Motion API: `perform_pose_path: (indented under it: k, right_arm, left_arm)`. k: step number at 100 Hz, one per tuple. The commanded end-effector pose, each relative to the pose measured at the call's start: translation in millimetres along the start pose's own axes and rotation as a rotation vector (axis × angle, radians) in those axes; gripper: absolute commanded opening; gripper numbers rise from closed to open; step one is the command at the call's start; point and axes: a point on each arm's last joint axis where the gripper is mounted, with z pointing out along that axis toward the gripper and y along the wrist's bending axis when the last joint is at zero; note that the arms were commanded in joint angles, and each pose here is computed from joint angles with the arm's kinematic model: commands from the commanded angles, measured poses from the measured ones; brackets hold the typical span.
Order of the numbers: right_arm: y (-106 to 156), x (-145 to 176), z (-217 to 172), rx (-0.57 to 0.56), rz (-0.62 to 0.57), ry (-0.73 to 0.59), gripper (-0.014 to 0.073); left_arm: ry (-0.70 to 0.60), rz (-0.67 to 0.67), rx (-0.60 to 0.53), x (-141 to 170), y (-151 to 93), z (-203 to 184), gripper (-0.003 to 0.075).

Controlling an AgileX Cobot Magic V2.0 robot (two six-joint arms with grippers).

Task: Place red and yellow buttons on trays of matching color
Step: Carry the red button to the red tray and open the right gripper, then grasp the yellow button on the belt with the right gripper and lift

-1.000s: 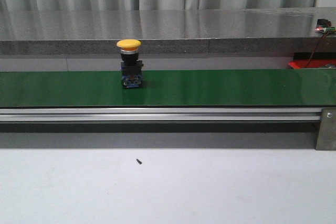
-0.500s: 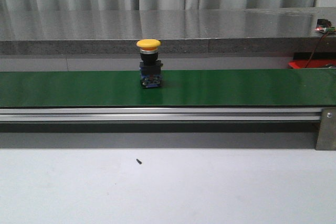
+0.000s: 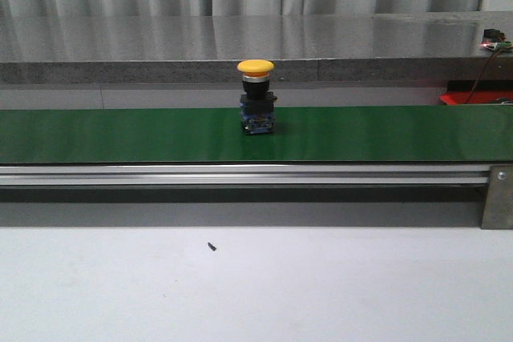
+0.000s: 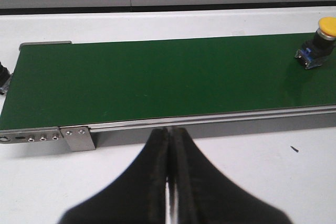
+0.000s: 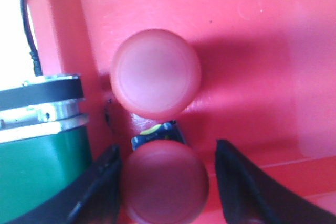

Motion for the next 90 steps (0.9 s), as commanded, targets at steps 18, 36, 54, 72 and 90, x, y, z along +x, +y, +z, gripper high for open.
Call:
perform_pose_path:
  k: [18,36,54,72,90]
  right_arm:
    - [4,-18,-61,-0.002,-0.010,-0.188,0.0415]
    - [24,-13,-90,-0.026,-0.110,-0.193,0.0415]
    - [71,1,-110,-0.090,-0.328,-0.158,0.0417]
    - [129,25,-112,-0.212,-0.591,-0.070,0.0497]
    - [176,47,-117,-0.281,-0.723,-0.056,0.0530]
  left_arm:
    - [-0.090,-0.013,-0.003,-13,-1,-4,-0.0020]
    - [-0.090,-0.013,-0.003,-13,-1,-4,-0.0020]
    - [-0.090,-0.013,-0.003,-13,-1,-4,-0.0020]
    - [-0.090,-0.013,-0.003,-13,-1,-4,-0.0020]
    - [-0.090,-0.013,-0.003,-13,-1,-4,-0.0020]
